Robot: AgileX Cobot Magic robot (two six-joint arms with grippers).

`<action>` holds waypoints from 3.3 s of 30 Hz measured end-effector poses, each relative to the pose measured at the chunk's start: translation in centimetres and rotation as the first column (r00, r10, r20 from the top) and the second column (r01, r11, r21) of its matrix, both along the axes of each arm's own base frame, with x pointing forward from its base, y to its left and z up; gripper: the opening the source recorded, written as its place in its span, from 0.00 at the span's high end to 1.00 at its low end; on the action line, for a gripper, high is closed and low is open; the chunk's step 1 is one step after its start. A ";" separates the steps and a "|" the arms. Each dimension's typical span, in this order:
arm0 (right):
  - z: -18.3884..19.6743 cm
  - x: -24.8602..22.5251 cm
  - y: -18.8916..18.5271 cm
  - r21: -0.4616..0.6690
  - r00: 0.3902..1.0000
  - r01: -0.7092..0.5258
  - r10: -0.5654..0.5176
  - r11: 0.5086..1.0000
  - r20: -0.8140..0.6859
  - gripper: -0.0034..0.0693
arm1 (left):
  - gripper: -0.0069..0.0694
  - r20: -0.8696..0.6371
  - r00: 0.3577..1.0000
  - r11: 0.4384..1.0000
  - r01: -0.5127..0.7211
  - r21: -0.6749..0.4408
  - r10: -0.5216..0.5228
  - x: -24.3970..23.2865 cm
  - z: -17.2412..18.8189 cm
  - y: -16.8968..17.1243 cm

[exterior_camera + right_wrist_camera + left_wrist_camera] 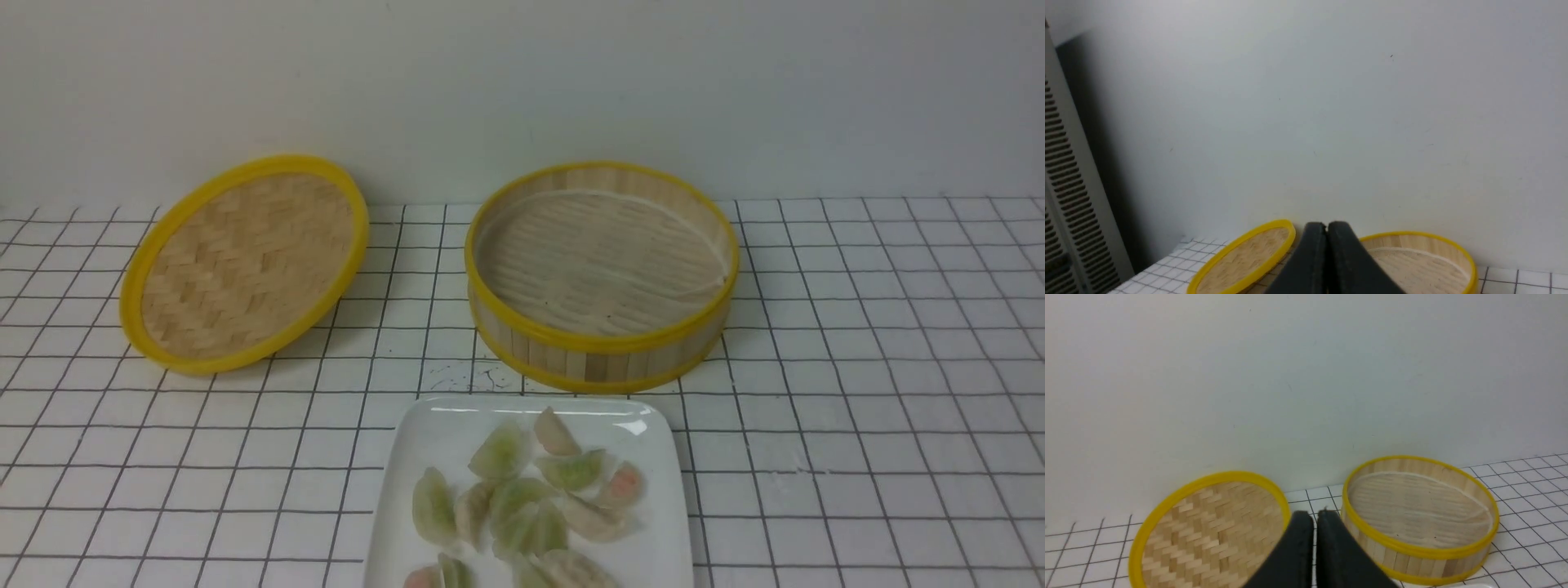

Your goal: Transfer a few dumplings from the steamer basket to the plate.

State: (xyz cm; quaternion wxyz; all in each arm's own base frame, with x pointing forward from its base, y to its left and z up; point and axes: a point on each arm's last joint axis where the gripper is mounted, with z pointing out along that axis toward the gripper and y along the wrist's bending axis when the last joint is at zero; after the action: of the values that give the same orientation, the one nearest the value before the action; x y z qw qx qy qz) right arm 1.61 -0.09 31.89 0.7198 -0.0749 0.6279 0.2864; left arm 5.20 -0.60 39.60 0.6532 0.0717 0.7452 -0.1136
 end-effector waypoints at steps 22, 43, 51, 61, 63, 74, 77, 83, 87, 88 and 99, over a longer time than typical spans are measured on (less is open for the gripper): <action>-0.1 0.0 0.0 0.020 1.000 -0.005 0.006 1.000 -0.028 0.97 | 0.92 -0.002 0.999 0.995 -0.041 -0.091 0.041 -6.7 -1.9 3.7; -0.1 0.0 0.0 0.020 1.000 -0.005 0.005 1.000 -0.029 0.97 | 0.92 0.025 1.000 0.999 0.009 -0.038 -0.008 -4.8 -5.2 2.2; -0.2 0.0 0.0 0.020 1.000 -0.005 0.005 1.000 -0.029 0.97 | 0.92 -0.045 0.995 0.993 -0.090 0.071 0.093 -1.3 -16.0 0.0; -0.2 0.0 0.0 0.019 0.999 -0.003 0.004 1.000 -0.034 0.97 | 0.92 -0.176 0.962 0.973 -0.189 0.136 0.211 -0.1 -22.6 0.3; -0.2 0.0 0.0 0.019 0.999 -0.003 0.004 1.000 -0.034 0.97 | 0.92 -0.172 0.962 0.972 -0.190 0.136 0.212 0.0 -22.6 0.3; -0.2 0.0 0.0 0.019 0.999 -0.003 0.004 1.000 -0.034 0.97 | 0.92 -0.165 0.963 0.972 -0.192 0.134 0.213 0.0 -22.5 0.3; -0.2 0.0 0.0 0.019 0.999 -0.003 0.004 1.000 -0.034 0.97 | 0.92 -0.164 0.963 0.972 -0.193 0.134 0.214 0.0 -22.5 0.3; -0.2 0.0 0.0 0.019 0.999 -0.003 0.004 1.000 -0.034 0.97 | 0.92 -0.164 0.963 0.972 -0.193 0.134 0.214 0.0 -22.6 0.3; -0.2 0.0 0.0 0.019 0.999 -0.003 0.004 1.000 -0.034 0.97 | 0.92 -0.164 0.963 0.972 -0.193 0.134 0.214 0.0 -22.6 0.3; -0.2 0.0 0.0 0.017 0.999 -0.003 0.003 1.000 -0.033 0.97 | 0.92 -0.164 0.963 0.972 -0.193 0.134 0.214 0.0 -22.6 0.3; -1.1 -0.1 1.3 -0.155 0.993 -0.086 0.097 0.984 0.066 0.97 | 0.92 -0.163 0.963 0.972 -0.193 0.134 0.214 0.0 -22.5 0.3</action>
State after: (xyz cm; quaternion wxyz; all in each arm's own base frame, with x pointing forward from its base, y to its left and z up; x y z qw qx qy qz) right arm 1.54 1.21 30.75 0.7208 -0.1686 0.6168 0.2676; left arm 5.19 -0.28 17.05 0.5874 0.0224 0.8090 -0.0081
